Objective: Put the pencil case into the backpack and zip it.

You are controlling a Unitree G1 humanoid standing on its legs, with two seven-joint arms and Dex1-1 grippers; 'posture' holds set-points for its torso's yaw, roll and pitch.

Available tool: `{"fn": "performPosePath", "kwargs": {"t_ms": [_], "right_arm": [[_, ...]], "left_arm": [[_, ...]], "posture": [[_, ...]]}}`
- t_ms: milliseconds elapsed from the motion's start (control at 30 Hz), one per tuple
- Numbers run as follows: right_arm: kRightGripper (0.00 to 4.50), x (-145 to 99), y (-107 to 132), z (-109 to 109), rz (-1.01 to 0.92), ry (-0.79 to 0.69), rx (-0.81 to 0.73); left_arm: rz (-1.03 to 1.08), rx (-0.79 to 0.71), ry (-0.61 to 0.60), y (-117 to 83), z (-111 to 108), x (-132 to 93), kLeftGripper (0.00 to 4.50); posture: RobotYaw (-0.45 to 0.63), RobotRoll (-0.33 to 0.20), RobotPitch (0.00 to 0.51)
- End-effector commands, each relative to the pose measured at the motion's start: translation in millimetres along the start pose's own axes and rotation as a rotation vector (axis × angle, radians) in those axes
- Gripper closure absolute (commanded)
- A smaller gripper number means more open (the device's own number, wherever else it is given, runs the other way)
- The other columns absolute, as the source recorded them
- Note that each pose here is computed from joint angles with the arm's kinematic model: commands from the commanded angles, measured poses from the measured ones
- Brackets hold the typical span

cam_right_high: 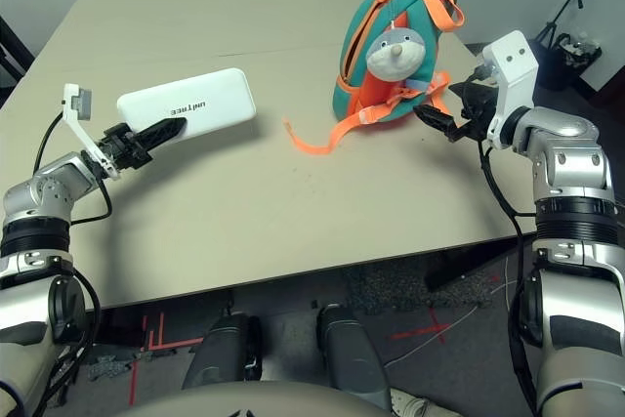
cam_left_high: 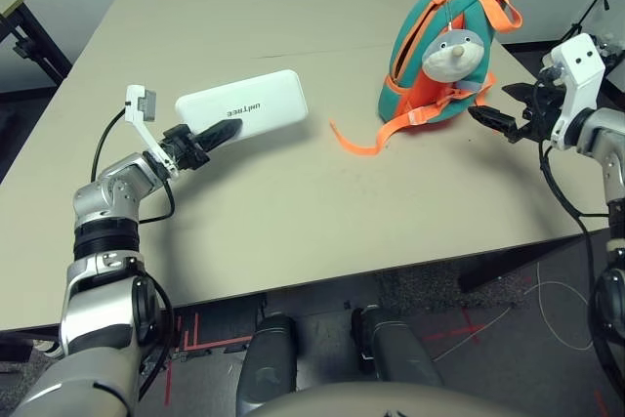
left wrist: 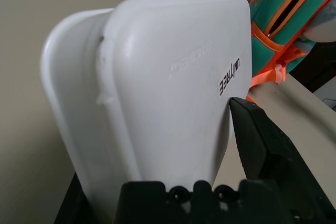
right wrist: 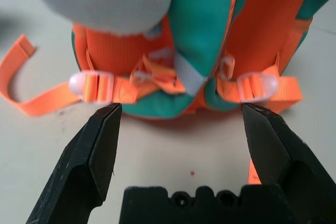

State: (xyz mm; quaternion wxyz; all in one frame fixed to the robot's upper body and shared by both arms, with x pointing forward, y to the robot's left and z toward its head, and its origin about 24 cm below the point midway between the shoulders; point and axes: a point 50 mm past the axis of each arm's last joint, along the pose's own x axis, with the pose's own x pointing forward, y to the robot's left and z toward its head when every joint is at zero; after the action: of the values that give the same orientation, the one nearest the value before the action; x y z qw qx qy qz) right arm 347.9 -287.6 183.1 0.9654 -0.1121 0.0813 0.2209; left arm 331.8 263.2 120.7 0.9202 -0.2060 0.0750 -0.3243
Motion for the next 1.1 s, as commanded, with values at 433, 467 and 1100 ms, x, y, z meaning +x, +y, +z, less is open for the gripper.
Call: {"fn": "performPosePath", "kwargs": {"t_ms": [433, 467, 1100], "right_arm": [[0.0, 48, 3, -8, -0.073, 0.015, -0.012], [0.0, 50, 4, -10, -0.083, 0.012, -0.008], [0.31, 53, 6, 9, -0.066, -0.138, 0.03]], "left_arm": [[-0.013, 0.062, -0.088, -7, 8, 0, 1.33], [-0.013, 0.061, -0.094, -8, 8, 0, 1.33], [-0.012, 0.063, -0.147, -12, 13, 6, 1.33]], "posture": [[-0.03, 0.0, 0.051], [-0.03, 0.0, 0.053], [-0.05, 0.0, 0.063]]}}
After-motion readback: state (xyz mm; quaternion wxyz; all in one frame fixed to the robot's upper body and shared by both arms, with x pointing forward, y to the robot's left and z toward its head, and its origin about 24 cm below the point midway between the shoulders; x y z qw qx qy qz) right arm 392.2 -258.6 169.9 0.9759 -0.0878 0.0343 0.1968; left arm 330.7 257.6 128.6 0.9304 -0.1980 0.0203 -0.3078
